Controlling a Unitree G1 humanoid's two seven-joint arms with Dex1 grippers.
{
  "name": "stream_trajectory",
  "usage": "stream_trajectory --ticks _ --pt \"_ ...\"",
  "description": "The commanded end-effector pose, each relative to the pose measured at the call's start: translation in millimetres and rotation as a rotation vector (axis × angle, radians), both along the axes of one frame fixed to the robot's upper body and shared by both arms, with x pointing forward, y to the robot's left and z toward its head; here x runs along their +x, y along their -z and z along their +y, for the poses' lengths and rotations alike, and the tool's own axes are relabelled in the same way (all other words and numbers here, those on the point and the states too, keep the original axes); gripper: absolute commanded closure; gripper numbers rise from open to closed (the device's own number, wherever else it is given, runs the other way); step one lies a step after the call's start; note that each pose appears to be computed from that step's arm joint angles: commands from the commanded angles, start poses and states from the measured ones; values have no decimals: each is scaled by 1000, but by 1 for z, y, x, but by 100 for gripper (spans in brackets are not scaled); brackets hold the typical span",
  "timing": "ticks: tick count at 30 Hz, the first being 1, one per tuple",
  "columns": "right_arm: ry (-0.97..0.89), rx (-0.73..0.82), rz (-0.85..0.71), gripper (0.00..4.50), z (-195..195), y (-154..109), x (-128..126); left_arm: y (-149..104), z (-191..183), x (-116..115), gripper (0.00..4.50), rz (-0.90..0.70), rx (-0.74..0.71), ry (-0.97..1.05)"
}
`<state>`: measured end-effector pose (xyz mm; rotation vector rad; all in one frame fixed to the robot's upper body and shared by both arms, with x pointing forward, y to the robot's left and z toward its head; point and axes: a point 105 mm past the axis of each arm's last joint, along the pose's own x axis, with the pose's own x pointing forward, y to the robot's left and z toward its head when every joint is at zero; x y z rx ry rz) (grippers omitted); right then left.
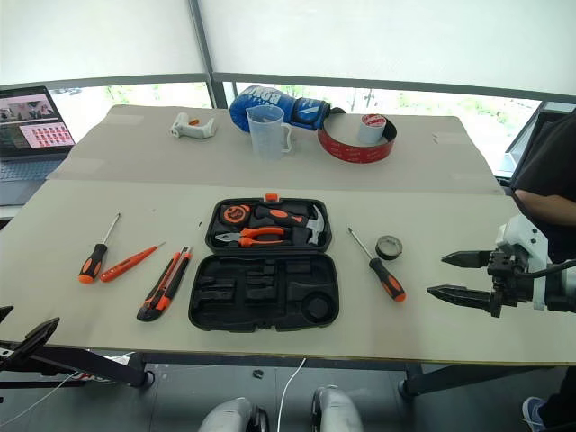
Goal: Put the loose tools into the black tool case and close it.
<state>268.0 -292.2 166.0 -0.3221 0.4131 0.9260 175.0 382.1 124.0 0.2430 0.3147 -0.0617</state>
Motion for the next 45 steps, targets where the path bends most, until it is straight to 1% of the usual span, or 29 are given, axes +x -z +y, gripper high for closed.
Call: stream_trajectory --ticks 1,4,7,12,15,18,22,27,28,29,32,34,36,37,41,42,43,44,45 --pt "-12 -9 -81 5 3 -16 3 -8 2 1 0 -9 -19 -29" --pt "-23 -4 -146 5 13 -28 8 -6 -1 14 0 39 -83 -61" --pt "-64 7 -183 5 28 -40 11 -11 -2 29 0 59 -92 -77" --pt "-255 42 -236 5 83 -70 8 -26 -4 71 0 85 -159 -135" --pt "-361 72 -290 5 116 -86 7 -28 -3 95 0 132 -211 -161" --pt "-423 95 -315 5 136 -93 6 -23 1 113 0 170 -213 -191" --pt "-496 97 -319 5 150 -93 0 -13 5 133 0 222 -207 -202" --pt "-515 110 -329 5 157 -92 -2 11 15 141 0 300 -191 -229" --pt "-516 112 -330 0 157 -92 -2 14 14 143 54 298 -195 -213" --pt "-518 113 -331 0 158 -91 -3 22 14 142 67 326 -213 -218" --pt "-520 114 -334 0 158 -90 -3 35 17 140 182 373 -206 -231" --pt "-519 115 -335 0 158 -90 -4 38 19 139 245 378 -213 -240" --pt "-510 112 -341 0 156 -90 -4 35 23 139 330 364 -221 -254" --pt "-505 111 -342 0 155 -90 -3 32 25 141 360 349 -223 -255" --pt "-478 95 -327 0 150 -82 -4 -8 24 158 361 200 -201 -201" --pt "-472 90 -313 0 148 -78 -5 -27 19 166 361 138 -168 -144" --pt "-459 86 -289 0 145 -73 -6 -50 8 174 361 65 -115 -48" --pt "-448 80 -267 0 142 -68 -7 -73 -12 181 361 -5 -58 85" --pt "-443 73 -254 0 139 -64 -9 -90 -34 184 361 -51 -8 224"
